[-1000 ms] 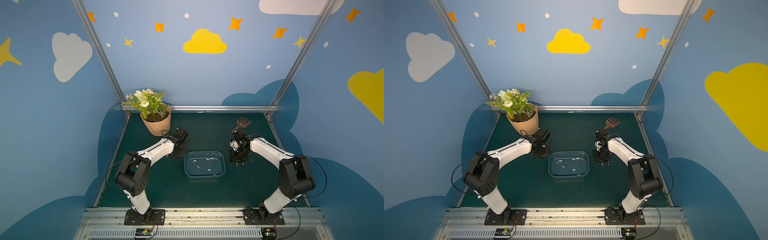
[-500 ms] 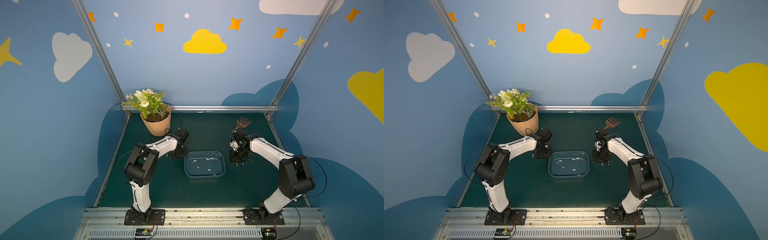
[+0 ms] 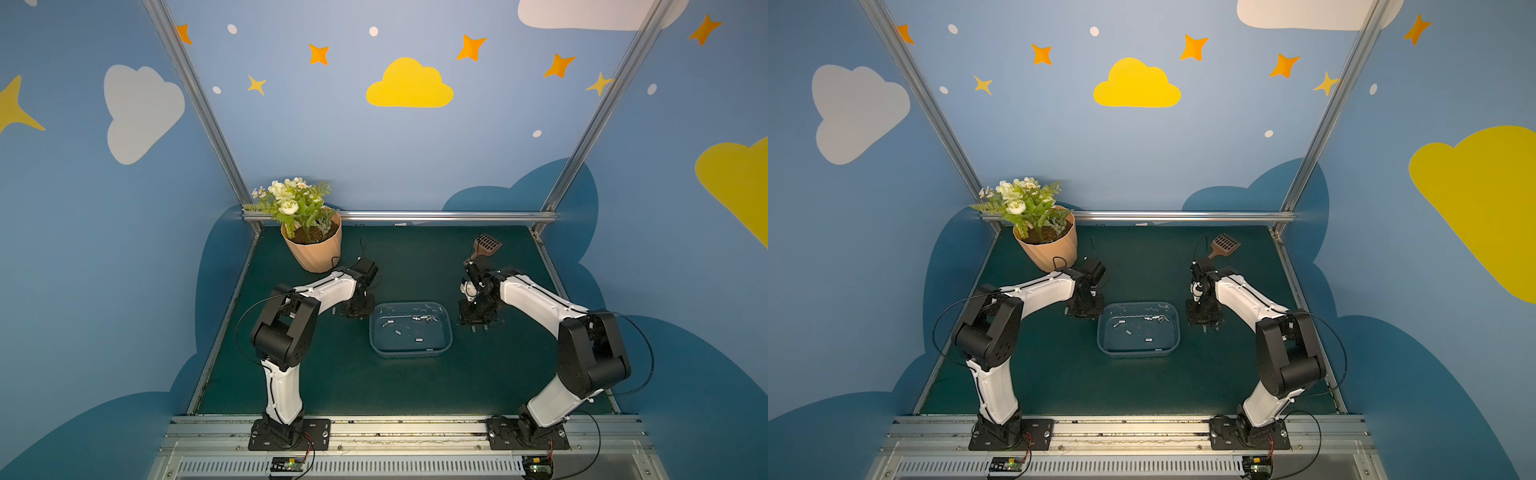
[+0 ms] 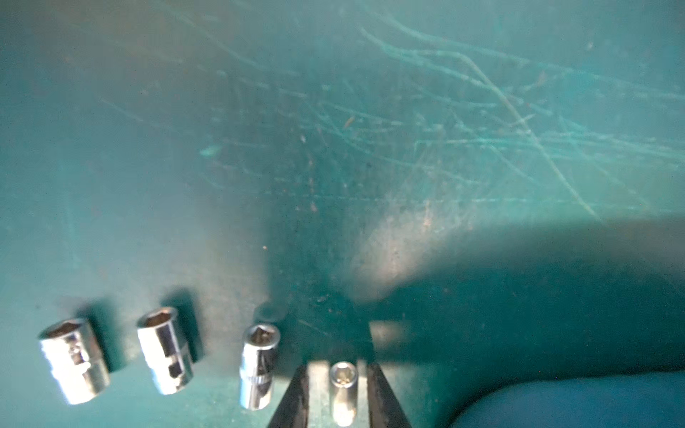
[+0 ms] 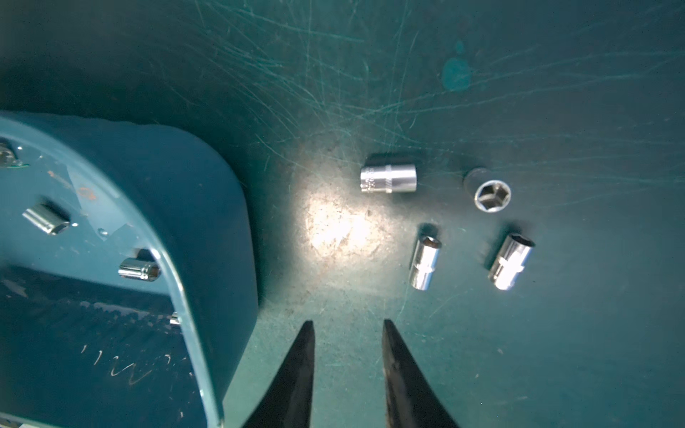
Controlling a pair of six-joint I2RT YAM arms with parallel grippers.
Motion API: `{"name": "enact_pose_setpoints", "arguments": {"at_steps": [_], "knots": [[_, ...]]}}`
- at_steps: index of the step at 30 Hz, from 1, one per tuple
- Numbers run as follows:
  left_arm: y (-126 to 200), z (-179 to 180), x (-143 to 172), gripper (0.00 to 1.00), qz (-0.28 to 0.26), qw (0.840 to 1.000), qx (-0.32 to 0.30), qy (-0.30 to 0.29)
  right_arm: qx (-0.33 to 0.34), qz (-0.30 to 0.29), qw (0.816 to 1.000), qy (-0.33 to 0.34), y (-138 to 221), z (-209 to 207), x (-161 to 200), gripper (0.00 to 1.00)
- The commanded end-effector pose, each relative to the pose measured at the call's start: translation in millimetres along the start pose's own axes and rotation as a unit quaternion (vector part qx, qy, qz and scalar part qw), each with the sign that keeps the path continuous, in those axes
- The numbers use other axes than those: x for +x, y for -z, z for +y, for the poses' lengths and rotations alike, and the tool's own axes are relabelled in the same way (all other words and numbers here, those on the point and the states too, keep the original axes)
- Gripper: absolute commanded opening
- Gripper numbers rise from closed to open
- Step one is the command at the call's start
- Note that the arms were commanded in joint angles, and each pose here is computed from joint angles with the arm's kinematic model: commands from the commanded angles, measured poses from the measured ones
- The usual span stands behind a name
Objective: Take out the socket from the storage box
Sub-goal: Place the socket head at the center of the board.
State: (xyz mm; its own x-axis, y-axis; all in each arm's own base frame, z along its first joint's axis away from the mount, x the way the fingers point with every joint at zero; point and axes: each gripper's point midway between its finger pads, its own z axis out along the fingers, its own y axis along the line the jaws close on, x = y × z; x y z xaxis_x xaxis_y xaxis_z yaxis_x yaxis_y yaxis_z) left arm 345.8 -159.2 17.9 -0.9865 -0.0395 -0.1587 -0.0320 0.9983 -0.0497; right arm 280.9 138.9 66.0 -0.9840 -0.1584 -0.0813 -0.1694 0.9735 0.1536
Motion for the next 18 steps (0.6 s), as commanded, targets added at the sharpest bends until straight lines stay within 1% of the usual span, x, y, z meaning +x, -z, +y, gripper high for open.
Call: {"name": "enact_pose_setpoints", "arguments": {"at_steps": [1,5,10,13,16,18], "knots": [[7.7,2.8,-3.5,0.30,-0.004,1.000,-0.006,0.004,0.005,-0.001,1.000,0.006,7.6,1.6,-2.3,0.32],[24.7,-0.3,-11.8,0.31,-0.027,1.000,0.004,0.006,0.004,-0.008,1.000,0.012,15.2,3.8,-6.6,0.32],[58.9,-10.5,-25.5,0.32,-0.065,0.997,0.035,-0.002,-0.005,-0.047,0.998,0.045,39.6,16.4,-16.3,0.32],[78.9,-22.0,-30.3,0.33,-0.080,0.994,0.066,-0.026,-0.030,-0.081,0.992,0.089,60.7,36.0,-21.9,0.33],[97.7,-23.5,-33.4,0.34,-0.094,0.992,0.073,-0.028,-0.063,-0.112,0.981,0.144,79.1,64.2,-23.6,0.35],[108.7,-21.3,-34.6,0.34,-0.108,0.991,0.073,-0.026,-0.083,-0.126,0.972,0.178,84.5,84.8,-22.4,0.36]]}}
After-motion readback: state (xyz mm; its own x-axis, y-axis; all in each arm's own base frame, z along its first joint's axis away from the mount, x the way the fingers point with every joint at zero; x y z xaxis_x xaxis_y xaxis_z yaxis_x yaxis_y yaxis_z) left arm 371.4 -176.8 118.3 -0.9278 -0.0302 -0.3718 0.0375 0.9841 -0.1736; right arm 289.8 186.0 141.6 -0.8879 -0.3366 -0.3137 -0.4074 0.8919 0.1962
